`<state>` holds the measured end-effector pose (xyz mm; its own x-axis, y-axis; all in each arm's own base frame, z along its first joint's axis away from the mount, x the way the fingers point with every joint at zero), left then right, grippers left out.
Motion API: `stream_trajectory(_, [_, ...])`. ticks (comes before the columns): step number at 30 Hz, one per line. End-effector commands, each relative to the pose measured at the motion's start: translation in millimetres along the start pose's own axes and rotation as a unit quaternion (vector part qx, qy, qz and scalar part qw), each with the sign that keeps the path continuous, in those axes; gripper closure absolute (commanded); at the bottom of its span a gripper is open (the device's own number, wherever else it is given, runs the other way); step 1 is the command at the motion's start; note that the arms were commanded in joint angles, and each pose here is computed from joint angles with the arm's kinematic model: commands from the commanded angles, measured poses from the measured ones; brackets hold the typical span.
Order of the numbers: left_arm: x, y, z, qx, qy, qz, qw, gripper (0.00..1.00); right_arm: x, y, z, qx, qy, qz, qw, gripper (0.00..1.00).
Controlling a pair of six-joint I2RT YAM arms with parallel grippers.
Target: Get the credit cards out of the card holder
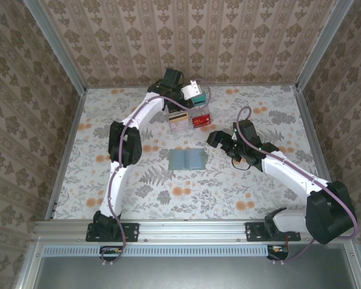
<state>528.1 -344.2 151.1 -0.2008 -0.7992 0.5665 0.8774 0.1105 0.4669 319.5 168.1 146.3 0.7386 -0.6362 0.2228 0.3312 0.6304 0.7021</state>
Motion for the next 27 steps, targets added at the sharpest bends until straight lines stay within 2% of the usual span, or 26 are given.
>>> stream_trajectory(1, [42,28,60,0.049,-0.048,0.021,0.997,0.49,2,6,0,-0.008,-0.005,0.01,1.0,0.0])
stream_trajectory(7, [51,38,111,0.116,-0.066,0.094,0.987,0.27,-3,13,-3,-0.034,-0.01,0.045,0.998,0.01])
stream_trajectory(11, [36,37,148,0.178,-0.056,0.175,0.967,0.16,-18,15,-15,-0.077,-0.004,0.087,0.993,0.02])
stream_trajectory(13, [21,25,158,0.2,-0.041,0.2,0.958,0.13,-28,18,-24,-0.095,0.001,0.109,0.989,0.03])
stream_trajectory(17, [-23,4,188,0.264,0.01,0.279,0.923,0.0,-54,23,-46,-0.121,0.023,0.148,0.981,0.07])
stream_trajectory(19, [-40,-12,199,0.269,0.029,0.327,0.905,0.0,-68,25,-59,-0.133,0.039,0.163,0.977,0.11])
stream_trajectory(22, [-86,-34,210,0.27,0.061,0.425,0.862,0.0,-86,23,-80,-0.162,0.071,0.175,0.968,0.21])
stream_trajectory(27, [-120,-81,206,0.241,0.051,0.519,0.819,0.0,-98,20,-104,-0.184,0.107,0.173,0.962,0.29])
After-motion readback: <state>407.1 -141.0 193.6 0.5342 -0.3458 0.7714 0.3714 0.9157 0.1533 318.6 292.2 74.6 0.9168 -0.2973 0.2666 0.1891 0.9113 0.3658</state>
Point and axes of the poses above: each hand's point on the last joint's axis, 136 mm out from that joint toward the fingers, its own z axis back along the fingers, its own y axis along the line the jaws close on, x = y × z, the point moved 1 cm from there along z, back along the fingers, and after that the axes turned 13 degrees about -z, right-handed, at the moved point
